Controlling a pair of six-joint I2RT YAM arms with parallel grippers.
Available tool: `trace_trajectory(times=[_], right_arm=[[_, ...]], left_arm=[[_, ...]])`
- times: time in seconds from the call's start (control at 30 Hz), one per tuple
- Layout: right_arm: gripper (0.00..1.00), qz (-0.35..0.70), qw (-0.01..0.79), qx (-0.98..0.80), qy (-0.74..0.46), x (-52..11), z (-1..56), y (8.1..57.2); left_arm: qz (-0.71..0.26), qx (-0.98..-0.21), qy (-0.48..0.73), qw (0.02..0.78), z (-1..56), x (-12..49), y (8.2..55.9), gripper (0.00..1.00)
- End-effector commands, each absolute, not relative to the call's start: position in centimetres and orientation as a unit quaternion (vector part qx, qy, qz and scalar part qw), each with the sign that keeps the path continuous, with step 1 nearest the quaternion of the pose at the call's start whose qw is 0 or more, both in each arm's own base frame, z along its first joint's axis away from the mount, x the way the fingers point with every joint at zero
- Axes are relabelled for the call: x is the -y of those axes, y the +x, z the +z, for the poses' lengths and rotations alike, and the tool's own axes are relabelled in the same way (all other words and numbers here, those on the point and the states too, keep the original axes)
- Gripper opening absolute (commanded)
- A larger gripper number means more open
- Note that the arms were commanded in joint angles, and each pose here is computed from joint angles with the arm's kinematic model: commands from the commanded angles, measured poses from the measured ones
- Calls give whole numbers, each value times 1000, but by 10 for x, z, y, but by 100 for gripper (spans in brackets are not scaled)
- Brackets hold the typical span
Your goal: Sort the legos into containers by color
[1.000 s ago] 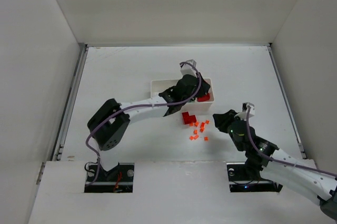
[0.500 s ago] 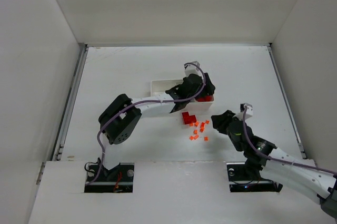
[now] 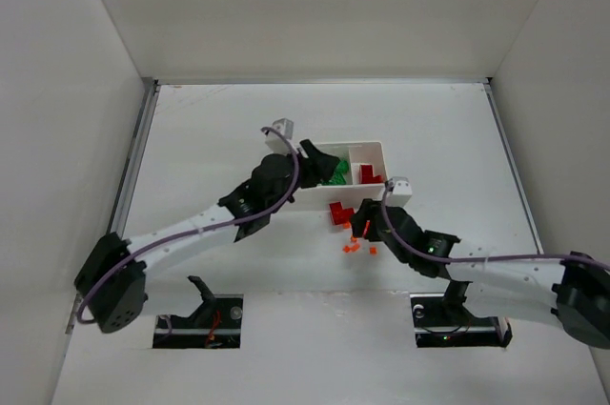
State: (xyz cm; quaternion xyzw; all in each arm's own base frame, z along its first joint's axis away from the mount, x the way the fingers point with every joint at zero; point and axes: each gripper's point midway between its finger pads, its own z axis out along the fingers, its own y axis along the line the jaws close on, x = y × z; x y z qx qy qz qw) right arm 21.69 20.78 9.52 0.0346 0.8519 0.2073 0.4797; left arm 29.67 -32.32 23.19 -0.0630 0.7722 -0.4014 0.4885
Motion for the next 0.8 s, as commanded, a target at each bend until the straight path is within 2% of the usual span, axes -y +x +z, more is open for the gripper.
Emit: trace_trajectory(times=[0.0, 0.2, 0.53, 0.77], right_arm=[[68, 235, 500, -833, 15, -242, 122, 232], [72, 209, 488, -847, -24, -272, 113, 241], [58, 148, 455, -877, -53, -284, 83, 248], [53, 116, 445, -886, -53, -284, 71, 251]], left_arm=[[-396, -774, -64, 489, 215, 296, 274, 50], [-359, -800, -68, 475, 174, 248, 237, 44], [-338, -820, -72, 456, 142, 218, 208, 41], [-334, -824, -69, 452, 136, 215, 204, 40]])
